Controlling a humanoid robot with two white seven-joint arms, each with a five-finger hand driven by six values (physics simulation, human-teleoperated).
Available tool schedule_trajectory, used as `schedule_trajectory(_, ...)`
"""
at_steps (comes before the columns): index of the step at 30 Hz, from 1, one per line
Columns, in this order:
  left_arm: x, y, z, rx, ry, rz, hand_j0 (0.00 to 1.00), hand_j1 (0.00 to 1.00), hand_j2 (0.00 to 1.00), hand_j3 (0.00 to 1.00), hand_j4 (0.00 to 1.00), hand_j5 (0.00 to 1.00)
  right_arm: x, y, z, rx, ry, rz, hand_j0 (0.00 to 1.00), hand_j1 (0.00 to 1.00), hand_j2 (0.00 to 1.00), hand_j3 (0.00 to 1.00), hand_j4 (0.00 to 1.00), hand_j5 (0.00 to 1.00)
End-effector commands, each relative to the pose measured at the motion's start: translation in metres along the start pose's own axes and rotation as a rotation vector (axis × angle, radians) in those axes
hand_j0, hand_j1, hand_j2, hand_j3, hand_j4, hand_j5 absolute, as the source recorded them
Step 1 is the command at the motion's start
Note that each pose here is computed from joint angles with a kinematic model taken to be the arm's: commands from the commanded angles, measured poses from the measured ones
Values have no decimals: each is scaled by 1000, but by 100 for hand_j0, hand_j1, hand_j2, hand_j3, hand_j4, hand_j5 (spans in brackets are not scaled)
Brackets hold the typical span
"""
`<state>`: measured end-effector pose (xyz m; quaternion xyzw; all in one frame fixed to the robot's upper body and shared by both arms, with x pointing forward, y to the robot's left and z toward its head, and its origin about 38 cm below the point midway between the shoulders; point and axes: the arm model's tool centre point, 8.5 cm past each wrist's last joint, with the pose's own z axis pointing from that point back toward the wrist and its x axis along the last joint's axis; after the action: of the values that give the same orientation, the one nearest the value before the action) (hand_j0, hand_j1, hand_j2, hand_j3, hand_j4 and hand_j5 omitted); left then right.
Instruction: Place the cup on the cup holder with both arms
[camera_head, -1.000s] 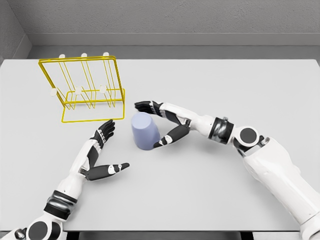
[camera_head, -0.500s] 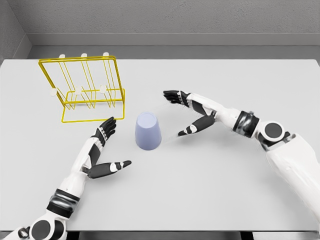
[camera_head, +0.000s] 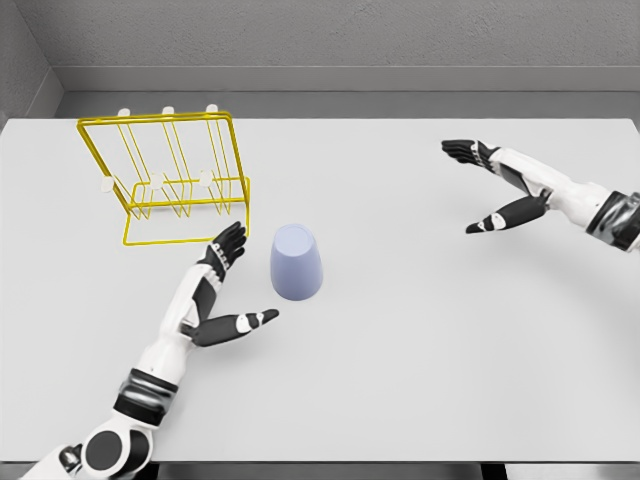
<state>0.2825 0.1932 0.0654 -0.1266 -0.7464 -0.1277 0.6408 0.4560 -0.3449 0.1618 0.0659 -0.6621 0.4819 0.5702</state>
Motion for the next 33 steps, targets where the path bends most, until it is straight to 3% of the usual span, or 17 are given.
schedule_trajectory(1,0,-3,-2,2,-3,3,100,100,100,100,100,100,-1,-4,8,19,22,76,100,100,100,100,100,100)
schedule_trajectory(3,1,-2,-4,1,-4,0,100,100,100,100,100,100,-2,-9,17,29,35,125,100,100,100,100,100,100)
schedule_trajectory(8,-7,-9,-11,9,76,-8,100,100,100,100,100,100,-6,-8,18,43,58,143,100,100,100,100,100,100)
schedule_trajectory(12,-6,-10,-14,8,77,-8,100,100,100,100,100,100,-5,-17,25,31,70,154,100,100,100,100,100,100)
schedule_trajectory(16,-8,-12,-21,15,72,-5,100,100,100,100,100,100,3,-16,23,37,4,192,100,100,100,100,100,100)
schedule_trajectory(33,-14,-18,-37,35,91,8,100,100,100,100,100,100,0,-19,28,26,10,192,100,100,100,100,100,100)
